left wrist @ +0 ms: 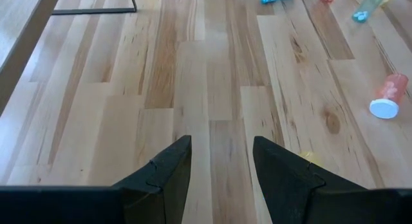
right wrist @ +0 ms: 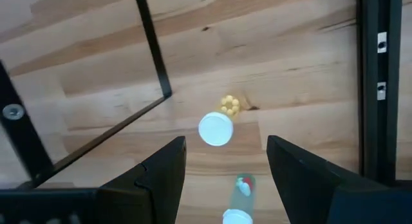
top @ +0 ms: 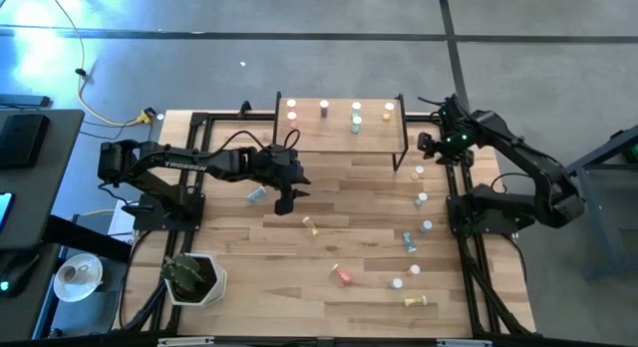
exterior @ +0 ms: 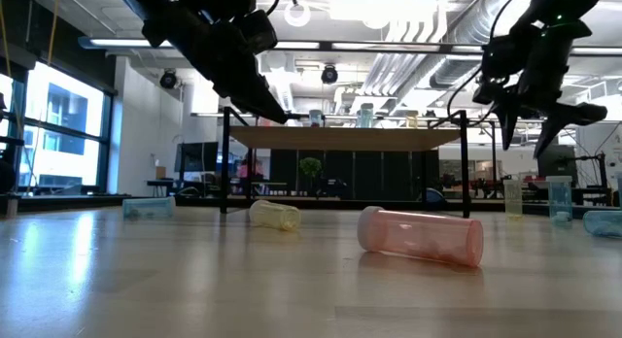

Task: Pick and place medicine bottles onto shelf by color
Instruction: Put the yellow pill bottle on the shelf aligned with the other yellow pill bottle

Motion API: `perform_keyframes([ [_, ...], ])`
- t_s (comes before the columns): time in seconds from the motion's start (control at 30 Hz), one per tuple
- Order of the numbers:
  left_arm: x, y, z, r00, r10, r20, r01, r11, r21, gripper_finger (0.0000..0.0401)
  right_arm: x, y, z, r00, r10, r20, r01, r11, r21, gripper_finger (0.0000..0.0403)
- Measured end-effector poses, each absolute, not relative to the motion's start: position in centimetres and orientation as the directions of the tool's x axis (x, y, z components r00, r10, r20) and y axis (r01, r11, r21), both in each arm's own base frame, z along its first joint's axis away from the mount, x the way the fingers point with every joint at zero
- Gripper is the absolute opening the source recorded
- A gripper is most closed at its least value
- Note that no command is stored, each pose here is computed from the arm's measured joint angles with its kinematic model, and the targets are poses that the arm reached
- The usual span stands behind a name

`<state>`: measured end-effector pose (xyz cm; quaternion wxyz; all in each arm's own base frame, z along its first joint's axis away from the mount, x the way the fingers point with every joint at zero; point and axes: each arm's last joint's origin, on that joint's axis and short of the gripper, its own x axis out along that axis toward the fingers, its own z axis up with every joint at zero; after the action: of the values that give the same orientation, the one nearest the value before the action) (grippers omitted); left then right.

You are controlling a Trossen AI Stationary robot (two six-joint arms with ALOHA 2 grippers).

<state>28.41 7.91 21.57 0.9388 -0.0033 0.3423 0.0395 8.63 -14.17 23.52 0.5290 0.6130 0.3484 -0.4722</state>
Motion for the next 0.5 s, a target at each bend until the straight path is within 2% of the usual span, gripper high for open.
perform_keyframes([
  [0.5,28.4,7.9,21.5,0.761,0.071,-0.645,-0.075,0.997,0.021,0.0158,10.4,-15.5,21.3,0.257,0.043,-0.965,0.949,-0.2,0.244,0.0209],
])
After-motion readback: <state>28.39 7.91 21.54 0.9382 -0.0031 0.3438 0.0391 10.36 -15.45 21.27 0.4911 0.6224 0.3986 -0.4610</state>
